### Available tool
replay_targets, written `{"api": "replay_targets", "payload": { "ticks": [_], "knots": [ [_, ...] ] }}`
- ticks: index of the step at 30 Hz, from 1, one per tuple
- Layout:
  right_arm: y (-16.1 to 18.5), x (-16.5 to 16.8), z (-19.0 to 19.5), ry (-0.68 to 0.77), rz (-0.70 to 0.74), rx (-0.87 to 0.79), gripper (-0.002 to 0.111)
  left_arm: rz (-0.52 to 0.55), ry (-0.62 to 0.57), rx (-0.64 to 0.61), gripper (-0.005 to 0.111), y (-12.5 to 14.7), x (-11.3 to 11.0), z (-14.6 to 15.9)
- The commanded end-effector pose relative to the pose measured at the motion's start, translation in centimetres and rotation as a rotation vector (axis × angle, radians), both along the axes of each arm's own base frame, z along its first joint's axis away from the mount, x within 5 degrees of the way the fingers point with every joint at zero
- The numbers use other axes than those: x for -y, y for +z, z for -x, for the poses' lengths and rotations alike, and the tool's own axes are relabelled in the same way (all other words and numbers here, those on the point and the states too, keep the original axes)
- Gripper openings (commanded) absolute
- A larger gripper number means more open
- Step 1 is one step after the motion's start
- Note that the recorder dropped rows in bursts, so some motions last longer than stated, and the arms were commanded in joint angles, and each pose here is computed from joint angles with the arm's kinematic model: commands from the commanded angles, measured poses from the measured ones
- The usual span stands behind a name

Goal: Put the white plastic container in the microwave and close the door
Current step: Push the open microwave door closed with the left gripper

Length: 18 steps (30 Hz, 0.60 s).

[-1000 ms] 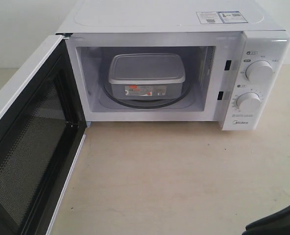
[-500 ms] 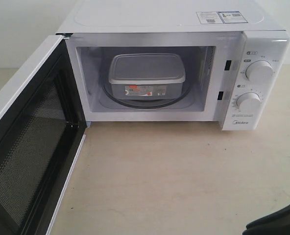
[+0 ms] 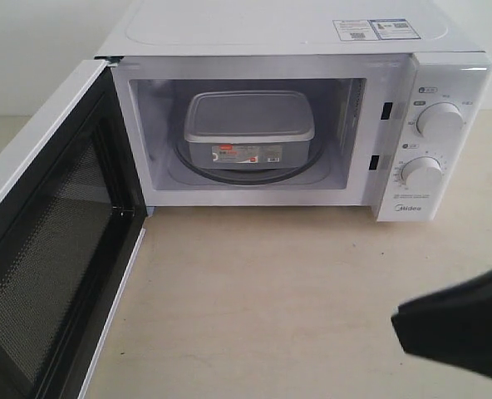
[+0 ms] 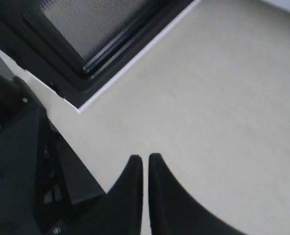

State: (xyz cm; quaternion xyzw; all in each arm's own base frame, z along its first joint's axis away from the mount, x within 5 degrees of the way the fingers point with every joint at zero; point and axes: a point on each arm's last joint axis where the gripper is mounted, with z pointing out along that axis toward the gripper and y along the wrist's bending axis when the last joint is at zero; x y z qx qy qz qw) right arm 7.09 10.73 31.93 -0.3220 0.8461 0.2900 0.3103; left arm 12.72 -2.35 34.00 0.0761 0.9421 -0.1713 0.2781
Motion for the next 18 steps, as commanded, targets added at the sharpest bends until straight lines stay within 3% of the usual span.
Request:
{"api": "replay_targets", "payload": {
  "ticks": [1, 10, 18],
  "knots": [
    [4.2, 0.2, -0.1, -0.012, -0.093, 0.111, 0.000, 0.054, -0.129, -0.044, 0.004, -1.9, 0.7, -1.3],
    [9.8, 2.2, 0.5, -0.053, -0.068, 0.247, 0.000, 0.089, -0.285, -0.127, 0.004, -3.5, 2.7, -2.4],
    [10.8, 3.3, 0.7, -0.111, -0.066, 0.286, 0.000, 0.268, -0.514, -0.068, 0.004, -3.2, 6.2, -3.1]
  ]
}}
